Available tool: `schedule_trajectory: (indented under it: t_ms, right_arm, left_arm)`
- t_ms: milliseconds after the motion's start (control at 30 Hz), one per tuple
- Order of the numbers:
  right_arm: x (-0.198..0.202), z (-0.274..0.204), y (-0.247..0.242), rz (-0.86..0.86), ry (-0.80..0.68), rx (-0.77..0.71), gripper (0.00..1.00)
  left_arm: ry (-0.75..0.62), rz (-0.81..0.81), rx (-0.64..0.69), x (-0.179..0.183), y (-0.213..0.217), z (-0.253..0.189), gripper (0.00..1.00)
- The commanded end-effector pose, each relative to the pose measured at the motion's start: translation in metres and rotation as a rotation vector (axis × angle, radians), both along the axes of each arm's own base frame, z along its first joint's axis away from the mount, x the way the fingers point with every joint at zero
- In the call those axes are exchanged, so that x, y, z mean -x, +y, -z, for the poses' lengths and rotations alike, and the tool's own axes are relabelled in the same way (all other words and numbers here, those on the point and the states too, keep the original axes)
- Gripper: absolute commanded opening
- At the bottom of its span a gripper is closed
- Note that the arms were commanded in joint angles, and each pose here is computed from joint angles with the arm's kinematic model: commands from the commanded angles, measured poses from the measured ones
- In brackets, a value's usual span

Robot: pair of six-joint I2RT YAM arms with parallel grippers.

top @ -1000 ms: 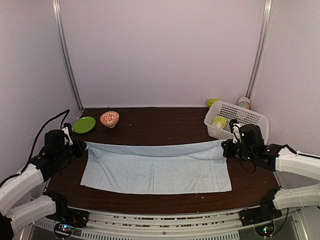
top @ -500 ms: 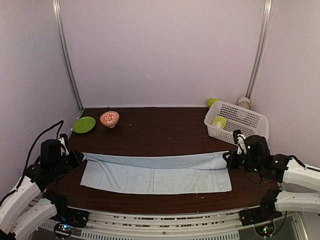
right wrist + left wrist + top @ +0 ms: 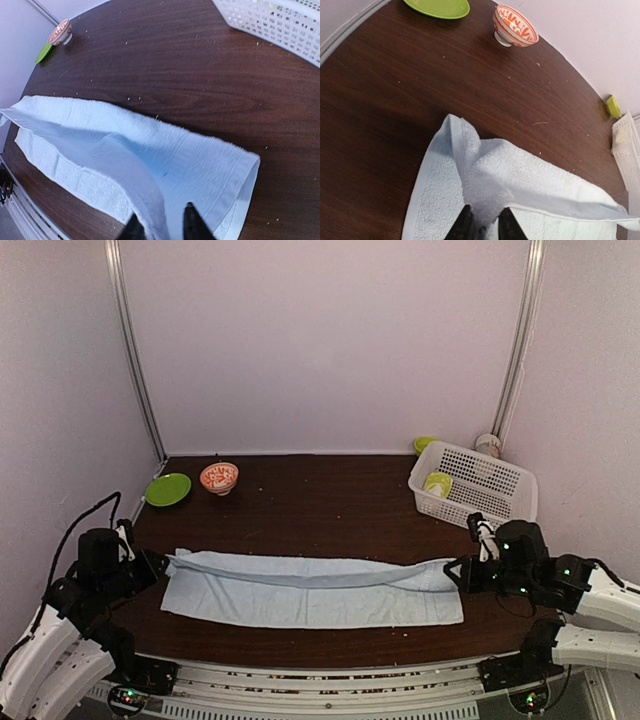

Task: Roll the towels
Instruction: Fold the towel at the center of the board, then smooth out the towel at the center of the board.

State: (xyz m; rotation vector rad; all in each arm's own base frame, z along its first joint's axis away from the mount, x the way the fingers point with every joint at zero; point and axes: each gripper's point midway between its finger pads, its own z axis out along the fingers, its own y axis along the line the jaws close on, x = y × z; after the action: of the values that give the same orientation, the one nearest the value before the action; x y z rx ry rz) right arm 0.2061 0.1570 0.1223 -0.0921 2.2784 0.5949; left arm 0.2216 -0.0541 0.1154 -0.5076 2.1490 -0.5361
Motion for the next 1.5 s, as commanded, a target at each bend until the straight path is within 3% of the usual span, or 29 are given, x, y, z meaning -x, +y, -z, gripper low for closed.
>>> schedule_trajectory:
  t_ms: [0,33,67,100,333,467,633,1100,1200,1367,1467]
  right_arm:
    - [0.032,0.018,0.009,-0.104,0.146,-0.020,0.54]
    - [0.036,0.015,0.011,-0.121,0.156,-0.035,0.67]
    - [0.039,0.012,0.013,-0.129,0.165,-0.047,0.87]
    - [0.041,0.007,0.014,-0.138,0.166,-0.055,0.97]
    - [0.027,-0.024,0.002,-0.015,0.145,-0.053,0.99]
    - [0.012,-0.006,-0.004,0.115,0.210,-0.050,0.89]
    - [-0.012,0.022,-0.015,0.229,0.242,-0.026,0.56]
    - [-0.036,0.079,-0.036,0.309,0.339,0.095,0.34]
    - [-0.038,0.086,-0.036,0.312,0.355,0.109,0.25]
    - [-0.043,0.079,-0.039,0.320,0.331,0.131,0.00]
    - [-0.048,0.067,-0.046,0.322,0.302,0.191,0.00]
  left_arm:
    - [0.013,0.001,0.048,0.005,-0.003,-0.013,0.58]
    - [0.027,-0.004,0.059,0.007,-0.004,-0.015,0.72]
    - [0.038,-0.004,0.065,0.009,-0.004,-0.017,0.84]
    - [0.044,0.000,0.070,0.011,-0.005,-0.021,0.95]
    - [0.103,-0.013,0.046,0.017,-0.001,-0.035,0.98]
    - [0.191,-0.019,-0.010,0.010,0.002,-0.023,0.90]
    - [0.217,-0.025,-0.070,-0.008,0.004,-0.019,0.84]
    - [0.191,-0.001,-0.108,-0.031,0.000,-0.015,0.77]
    - [0.186,0.002,-0.109,-0.031,0.000,-0.015,0.76]
    - [0.176,0.003,-0.116,-0.030,0.001,-0.018,0.75]
    - [0.169,0.000,-0.119,-0.031,0.002,-0.019,0.74]
